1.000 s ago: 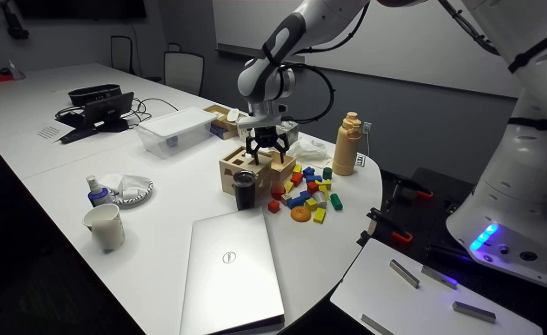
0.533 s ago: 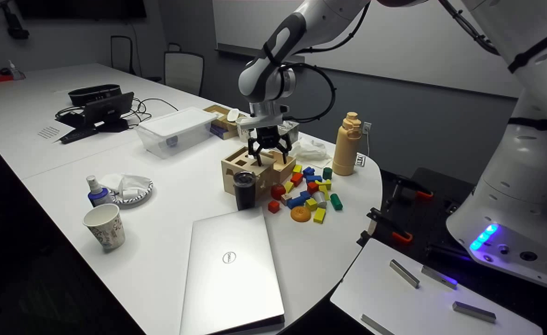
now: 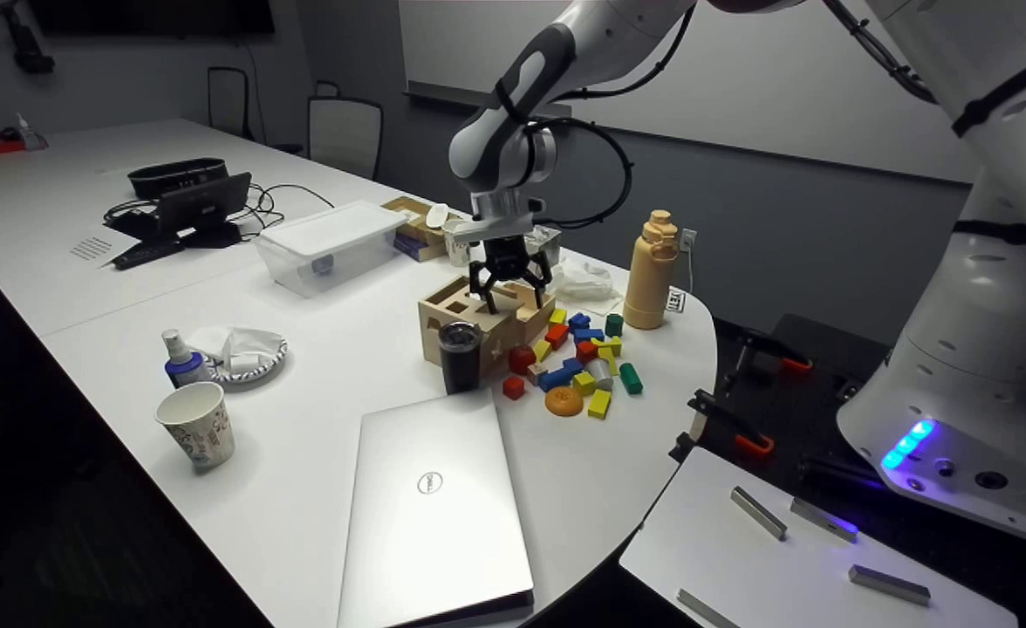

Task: Slightly remove the top cover of the wooden box with shapes

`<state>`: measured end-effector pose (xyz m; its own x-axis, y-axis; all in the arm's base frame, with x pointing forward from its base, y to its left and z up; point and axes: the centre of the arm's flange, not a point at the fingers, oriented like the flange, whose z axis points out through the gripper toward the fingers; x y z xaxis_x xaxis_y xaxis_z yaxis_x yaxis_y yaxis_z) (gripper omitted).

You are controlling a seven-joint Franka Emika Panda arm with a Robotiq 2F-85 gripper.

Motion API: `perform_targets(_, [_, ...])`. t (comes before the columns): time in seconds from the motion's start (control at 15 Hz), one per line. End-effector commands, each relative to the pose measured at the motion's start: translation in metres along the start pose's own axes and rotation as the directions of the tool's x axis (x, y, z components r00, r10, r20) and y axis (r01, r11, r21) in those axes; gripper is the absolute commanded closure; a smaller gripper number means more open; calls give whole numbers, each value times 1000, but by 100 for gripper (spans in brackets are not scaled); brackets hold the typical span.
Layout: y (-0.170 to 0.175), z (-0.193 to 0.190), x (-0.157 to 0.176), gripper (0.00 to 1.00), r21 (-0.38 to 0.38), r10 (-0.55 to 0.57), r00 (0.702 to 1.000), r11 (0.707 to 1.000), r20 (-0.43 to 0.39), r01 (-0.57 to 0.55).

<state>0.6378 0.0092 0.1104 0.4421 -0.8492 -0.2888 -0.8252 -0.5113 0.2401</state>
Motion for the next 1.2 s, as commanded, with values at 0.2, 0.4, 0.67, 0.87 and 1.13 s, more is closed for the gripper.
perform_targets(0.2, [6,5,-14,0,-43,1,997,999,78,3])
perform_targets(0.4, [8,6,-20,0,-69,-5,994,998,105,12])
perform_targets(0.67, [10,8,-27,0,-93,-13,991,995,133,26])
perform_targets(0.87, [11,10,-31,0,-106,-18,989,994,148,34])
perform_targets(1.13, [12,12,-35,0,-117,-23,986,992,163,42])
